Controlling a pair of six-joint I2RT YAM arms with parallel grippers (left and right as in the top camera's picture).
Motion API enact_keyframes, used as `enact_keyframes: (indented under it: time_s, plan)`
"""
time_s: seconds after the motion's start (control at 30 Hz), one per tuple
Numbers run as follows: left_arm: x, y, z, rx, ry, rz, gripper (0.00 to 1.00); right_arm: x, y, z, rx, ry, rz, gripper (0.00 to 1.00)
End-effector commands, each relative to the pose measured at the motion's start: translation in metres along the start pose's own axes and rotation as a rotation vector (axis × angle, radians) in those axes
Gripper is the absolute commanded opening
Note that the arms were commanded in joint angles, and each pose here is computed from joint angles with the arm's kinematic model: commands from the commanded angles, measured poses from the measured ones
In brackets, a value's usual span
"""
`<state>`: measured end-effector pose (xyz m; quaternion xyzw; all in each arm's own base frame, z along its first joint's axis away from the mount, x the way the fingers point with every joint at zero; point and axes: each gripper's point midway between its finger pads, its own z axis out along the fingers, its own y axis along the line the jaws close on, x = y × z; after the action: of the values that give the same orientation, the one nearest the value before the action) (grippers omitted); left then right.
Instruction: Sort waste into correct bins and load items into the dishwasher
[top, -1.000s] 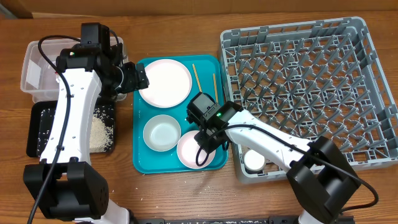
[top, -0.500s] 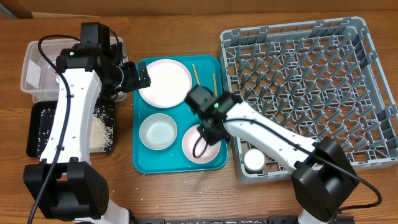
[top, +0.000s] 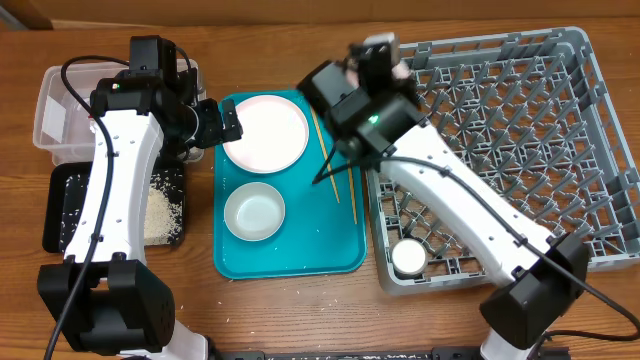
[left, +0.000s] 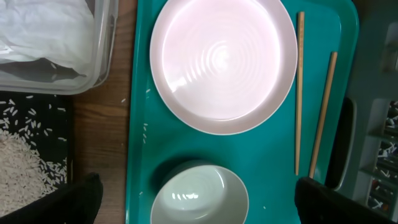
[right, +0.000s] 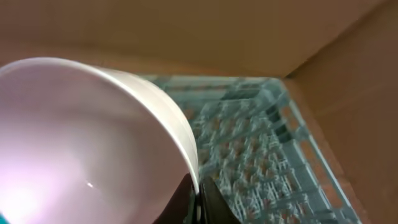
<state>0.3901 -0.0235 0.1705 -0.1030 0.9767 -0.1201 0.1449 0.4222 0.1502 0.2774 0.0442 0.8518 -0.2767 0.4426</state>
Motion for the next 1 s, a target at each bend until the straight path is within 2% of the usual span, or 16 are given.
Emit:
enact_keyframes:
  time_s: [0.0, 0.17, 0.33, 0.57, 0.73, 0.97]
  plan:
    - [-0.005, -0.007, -0.01, 0.02, -0.033, 0.015, 1.0, -0.033, -0.045, 0.02, 0.161, -0.09, 0.147, 0.04]
    - [-0.005, -0.007, -0.01, 0.02, -0.033, 0.015, 1.0, -0.038, -0.053, 0.068, 0.23, -0.069, 0.097, 0.04]
    - [-0.005, -0.007, -0.01, 0.02, -0.033, 0.015, 1.0, -0.015, -0.017, 0.107, 0.253, -0.03, 0.009, 0.04]
    - [-0.005, -0.007, -0.01, 0.02, -0.033, 0.015, 1.0, 0.013, 0.011, 0.124, 0.257, 0.016, -0.089, 0.04]
    - [-0.005, -0.007, -0.01, 0.02, -0.033, 0.015, 1.0, 0.034, 0.02, 0.126, 0.196, 0.089, -0.127, 0.04]
    - [-0.005, -0.007, -0.01, 0.02, -0.033, 0.015, 1.0, 0.032, 0.015, 0.125, 0.231, 0.075, -0.12, 0.04]
